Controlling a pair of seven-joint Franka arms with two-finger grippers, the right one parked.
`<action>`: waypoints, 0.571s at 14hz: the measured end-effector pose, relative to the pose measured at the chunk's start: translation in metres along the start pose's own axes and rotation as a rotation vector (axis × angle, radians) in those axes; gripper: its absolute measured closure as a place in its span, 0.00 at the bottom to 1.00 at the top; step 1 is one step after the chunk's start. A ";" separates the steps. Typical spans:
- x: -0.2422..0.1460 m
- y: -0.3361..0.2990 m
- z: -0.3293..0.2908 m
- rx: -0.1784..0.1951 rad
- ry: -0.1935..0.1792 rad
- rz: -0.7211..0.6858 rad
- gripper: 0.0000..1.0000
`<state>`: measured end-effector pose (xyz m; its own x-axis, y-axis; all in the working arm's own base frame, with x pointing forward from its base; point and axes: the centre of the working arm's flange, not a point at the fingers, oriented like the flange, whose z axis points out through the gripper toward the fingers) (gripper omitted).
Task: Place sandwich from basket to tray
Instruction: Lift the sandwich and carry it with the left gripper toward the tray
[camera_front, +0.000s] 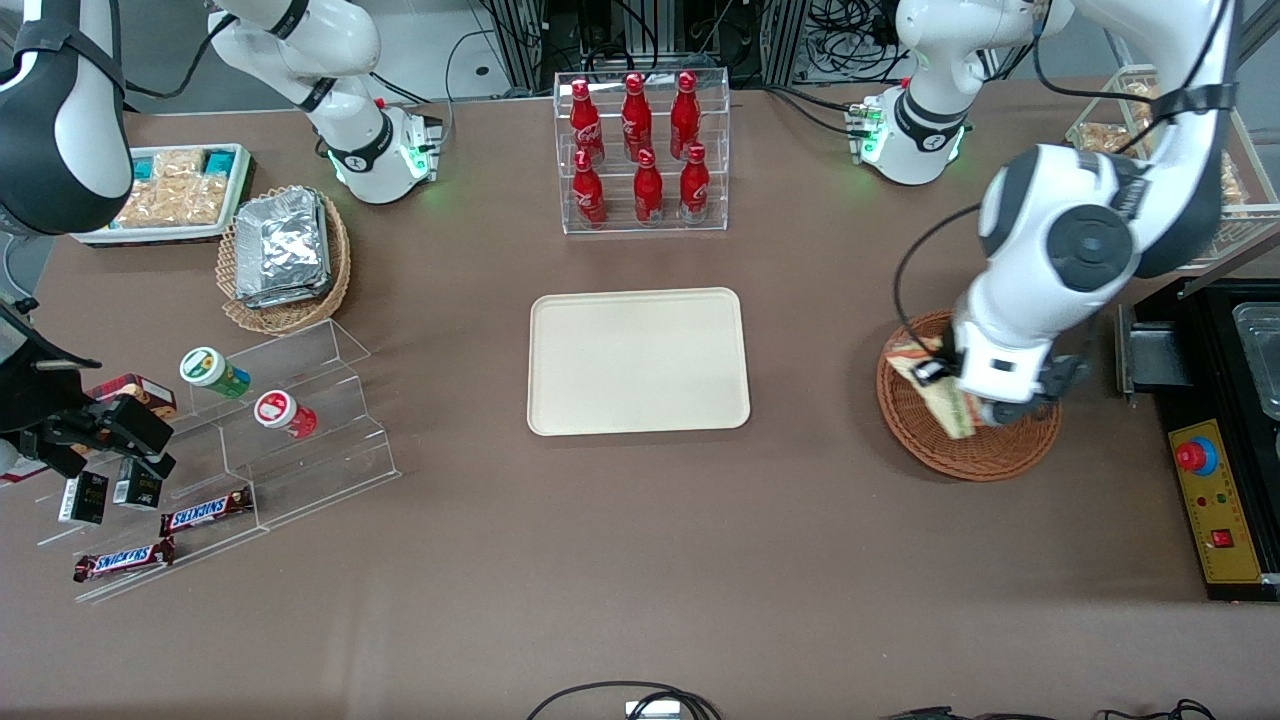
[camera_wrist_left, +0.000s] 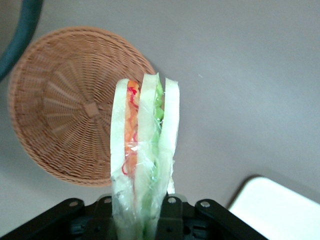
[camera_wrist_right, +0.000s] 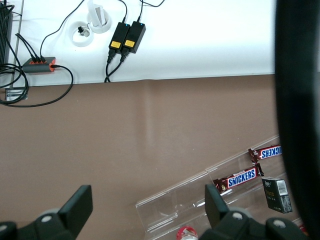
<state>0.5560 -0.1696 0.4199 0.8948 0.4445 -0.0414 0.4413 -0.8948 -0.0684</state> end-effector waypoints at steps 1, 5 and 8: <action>-0.013 0.016 0.001 0.001 0.001 0.040 0.80; -0.075 0.076 0.011 0.044 0.047 0.234 0.80; -0.120 0.120 0.031 0.025 0.059 0.330 0.80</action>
<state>0.4990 -0.3287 0.3853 0.9918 0.1274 -0.0080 0.1262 -0.9883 -0.0857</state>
